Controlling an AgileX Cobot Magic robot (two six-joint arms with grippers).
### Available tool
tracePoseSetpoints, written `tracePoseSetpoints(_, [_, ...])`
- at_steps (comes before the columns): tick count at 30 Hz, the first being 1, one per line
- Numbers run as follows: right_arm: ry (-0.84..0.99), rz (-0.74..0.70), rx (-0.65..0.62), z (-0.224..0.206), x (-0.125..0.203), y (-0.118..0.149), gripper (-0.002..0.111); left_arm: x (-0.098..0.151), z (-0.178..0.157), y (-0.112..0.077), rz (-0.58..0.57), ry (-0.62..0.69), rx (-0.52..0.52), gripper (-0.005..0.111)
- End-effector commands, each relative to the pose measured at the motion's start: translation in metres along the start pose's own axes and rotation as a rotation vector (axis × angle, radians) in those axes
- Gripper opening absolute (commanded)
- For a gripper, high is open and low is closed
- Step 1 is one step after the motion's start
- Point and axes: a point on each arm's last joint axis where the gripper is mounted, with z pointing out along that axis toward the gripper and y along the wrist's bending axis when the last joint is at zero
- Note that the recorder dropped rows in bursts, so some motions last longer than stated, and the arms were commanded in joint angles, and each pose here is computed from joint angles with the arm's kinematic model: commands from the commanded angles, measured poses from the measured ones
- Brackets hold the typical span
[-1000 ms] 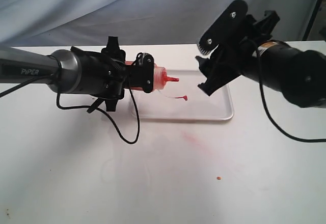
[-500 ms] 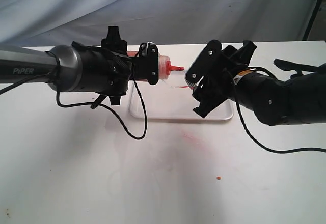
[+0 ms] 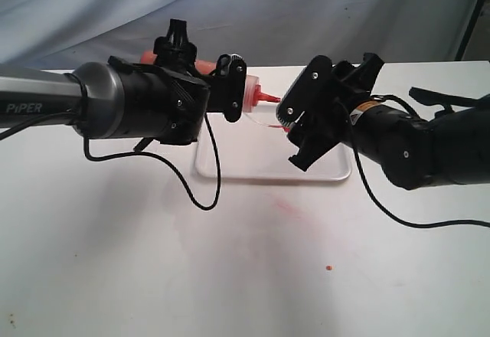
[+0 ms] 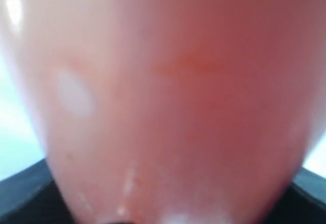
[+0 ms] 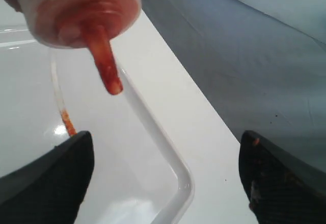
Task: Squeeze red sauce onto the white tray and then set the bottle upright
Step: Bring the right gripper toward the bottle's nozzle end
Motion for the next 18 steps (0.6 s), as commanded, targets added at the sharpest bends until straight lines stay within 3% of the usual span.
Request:
tracePoseSetpoints(1, [-0.029, 0.022, 0.011, 0.0, -0.002, -0.002, 0.072, 0.006, -0.011, 0.02, 0.034, 0.057, -0.118, 0.0])
tracePoseSetpoints(7, [-0.09, 0.037, -0.01, 0.0, -0.008, -0.001, 0.072, 0.007, -0.016, 0.031, 0.127, 0.112, -0.244, 0.0])
tracePoseSetpoints(18, [-0.126, 0.135, 0.018, 0.0, -0.011, -0.004, 0.072, 0.007, -0.02, 0.032, 0.16, 0.147, -0.257, 0.0])
